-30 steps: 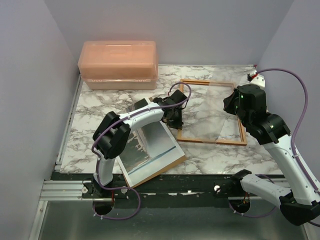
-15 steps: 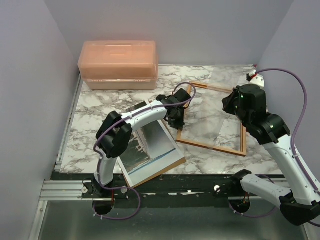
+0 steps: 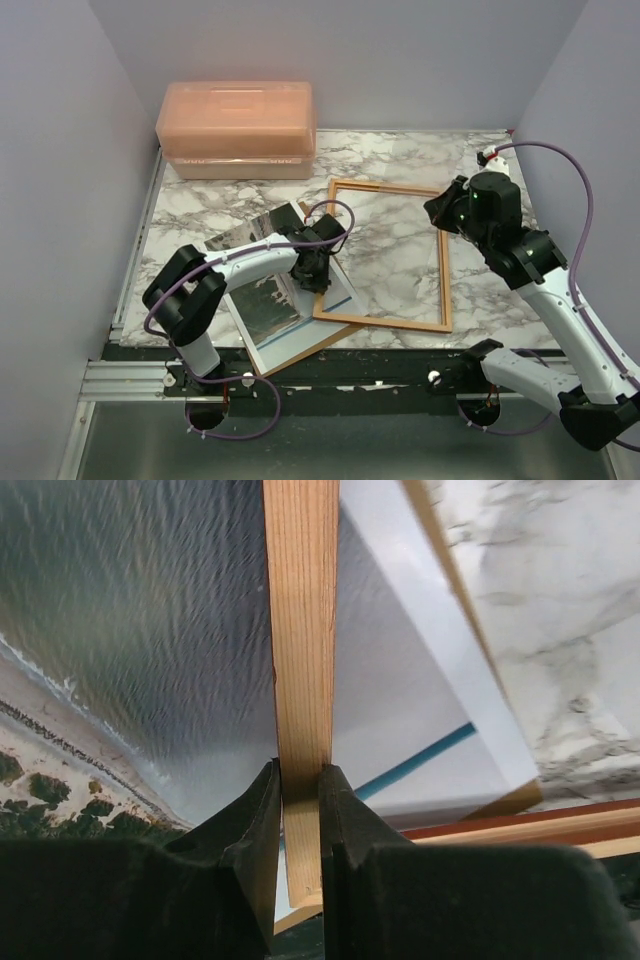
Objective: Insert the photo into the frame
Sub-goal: Move the photo frame to the center of the board.
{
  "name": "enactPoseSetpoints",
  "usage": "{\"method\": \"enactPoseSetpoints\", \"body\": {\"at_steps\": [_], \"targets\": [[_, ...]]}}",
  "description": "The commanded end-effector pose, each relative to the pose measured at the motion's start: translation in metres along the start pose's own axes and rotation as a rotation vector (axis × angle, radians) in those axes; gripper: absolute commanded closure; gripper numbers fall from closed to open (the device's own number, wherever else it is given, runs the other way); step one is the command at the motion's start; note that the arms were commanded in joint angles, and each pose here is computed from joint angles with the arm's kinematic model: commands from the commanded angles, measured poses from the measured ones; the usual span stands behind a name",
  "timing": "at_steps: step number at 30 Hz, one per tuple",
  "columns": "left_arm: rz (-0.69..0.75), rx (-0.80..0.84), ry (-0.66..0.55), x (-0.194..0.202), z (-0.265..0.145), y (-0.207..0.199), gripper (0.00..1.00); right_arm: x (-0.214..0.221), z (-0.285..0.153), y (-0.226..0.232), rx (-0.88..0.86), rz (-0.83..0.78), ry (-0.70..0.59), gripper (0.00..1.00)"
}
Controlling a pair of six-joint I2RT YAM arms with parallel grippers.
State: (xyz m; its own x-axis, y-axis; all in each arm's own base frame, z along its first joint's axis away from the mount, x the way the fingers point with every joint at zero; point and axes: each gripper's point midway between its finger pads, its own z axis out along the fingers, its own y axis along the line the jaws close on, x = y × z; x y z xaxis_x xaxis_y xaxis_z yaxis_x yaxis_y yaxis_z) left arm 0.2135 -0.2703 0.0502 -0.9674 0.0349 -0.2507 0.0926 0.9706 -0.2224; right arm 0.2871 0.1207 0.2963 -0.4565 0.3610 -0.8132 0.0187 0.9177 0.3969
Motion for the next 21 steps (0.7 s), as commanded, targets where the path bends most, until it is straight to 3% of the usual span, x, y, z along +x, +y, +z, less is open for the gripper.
{"method": "enactPoseSetpoints", "body": {"at_steps": [1, 5, 8, 9, 12, 14, 17, 21], "targets": [[-0.055, 0.001, -0.018, 0.008, 0.006, 0.009, 1.00, -0.001, 0.005, 0.023, -0.103, 0.041, 0.005, 1.00], [-0.060, 0.010, 0.000, 0.019, 0.010, 0.014, 1.00, 0.000, 0.005, 0.026, -0.121, 0.045, 0.010, 1.00], [-0.056, 0.051, -0.002, 0.020, 0.006, 0.008, 0.90, 0.001, 0.004, 0.026, -0.125, 0.051, 0.005, 1.00], [-0.053, 0.074, -0.001, 0.021, 0.004, 0.005, 0.81, 0.001, 0.004, 0.026, -0.126, 0.055, 0.004, 1.00], [-0.052, 0.163, -0.033, 0.013, -0.008, -0.008, 0.42, 0.002, 0.004, 0.027, -0.133, 0.061, 0.004, 1.00], [-0.056, 0.228, -0.061, 0.007, -0.019, -0.016, 0.30, 0.001, 0.003, 0.029, -0.146, 0.060, 0.005, 1.00], [-0.055, 0.306, -0.102, -0.003, -0.036, -0.021, 0.24, -0.002, 0.001, 0.034, -0.167, 0.059, 0.001, 1.00], [-0.071, 0.363, -0.170, -0.018, -0.061, -0.014, 0.23, -0.005, -0.001, 0.047, -0.218, 0.050, 0.024, 1.00]]}}
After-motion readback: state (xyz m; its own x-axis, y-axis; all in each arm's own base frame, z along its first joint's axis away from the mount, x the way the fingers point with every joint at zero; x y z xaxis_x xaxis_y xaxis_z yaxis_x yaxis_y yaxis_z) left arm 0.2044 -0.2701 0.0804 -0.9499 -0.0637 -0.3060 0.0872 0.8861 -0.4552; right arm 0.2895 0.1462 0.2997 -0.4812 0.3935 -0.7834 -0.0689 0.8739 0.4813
